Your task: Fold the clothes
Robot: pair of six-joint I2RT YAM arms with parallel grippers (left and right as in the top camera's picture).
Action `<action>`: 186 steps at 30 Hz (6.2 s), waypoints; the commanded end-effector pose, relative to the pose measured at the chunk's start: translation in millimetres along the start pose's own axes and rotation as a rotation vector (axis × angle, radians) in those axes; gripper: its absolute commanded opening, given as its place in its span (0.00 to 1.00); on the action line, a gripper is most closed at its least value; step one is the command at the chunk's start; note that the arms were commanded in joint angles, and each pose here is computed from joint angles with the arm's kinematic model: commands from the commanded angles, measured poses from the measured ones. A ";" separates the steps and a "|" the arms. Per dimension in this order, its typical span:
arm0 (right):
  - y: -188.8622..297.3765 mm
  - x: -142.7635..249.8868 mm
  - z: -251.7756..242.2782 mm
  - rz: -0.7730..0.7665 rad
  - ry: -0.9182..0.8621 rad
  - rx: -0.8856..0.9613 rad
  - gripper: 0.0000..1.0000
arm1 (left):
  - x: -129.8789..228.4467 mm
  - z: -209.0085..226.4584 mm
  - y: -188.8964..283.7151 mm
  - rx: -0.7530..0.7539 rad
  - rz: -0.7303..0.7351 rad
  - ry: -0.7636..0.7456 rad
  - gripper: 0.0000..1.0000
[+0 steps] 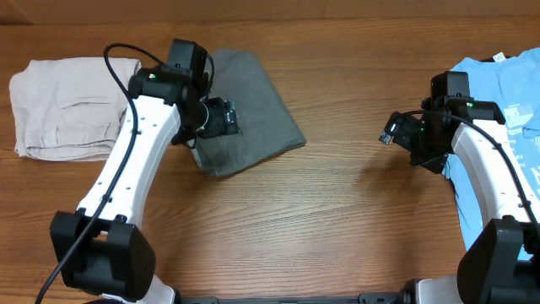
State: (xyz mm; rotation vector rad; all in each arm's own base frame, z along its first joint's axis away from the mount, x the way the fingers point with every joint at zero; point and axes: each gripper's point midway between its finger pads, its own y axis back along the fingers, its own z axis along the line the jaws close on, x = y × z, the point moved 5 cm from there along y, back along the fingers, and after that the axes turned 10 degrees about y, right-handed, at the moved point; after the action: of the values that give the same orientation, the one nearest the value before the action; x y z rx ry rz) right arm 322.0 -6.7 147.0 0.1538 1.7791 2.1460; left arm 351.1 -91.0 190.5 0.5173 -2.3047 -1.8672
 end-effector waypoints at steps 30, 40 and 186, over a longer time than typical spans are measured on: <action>3.2 -3.0 -0.3 -0.017 0.005 0.006 1.00 | 7.8 44.9 -115.0 -0.073 0.126 0.294 0.96; 3.2 -3.0 -0.3 -0.017 0.005 0.006 1.00 | -3.3 48.1 -89.4 -0.026 0.073 0.300 1.00; 3.2 -3.0 -0.3 -0.017 0.005 0.006 1.00 | -256.7 318.2 131.7 -0.052 -0.823 0.258 0.04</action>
State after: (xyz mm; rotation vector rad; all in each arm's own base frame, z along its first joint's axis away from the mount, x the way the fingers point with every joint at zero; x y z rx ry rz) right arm 322.1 -6.8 147.0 0.1530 1.7791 2.1453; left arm 461.2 309.6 277.8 1.8033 -1.9534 -1.9091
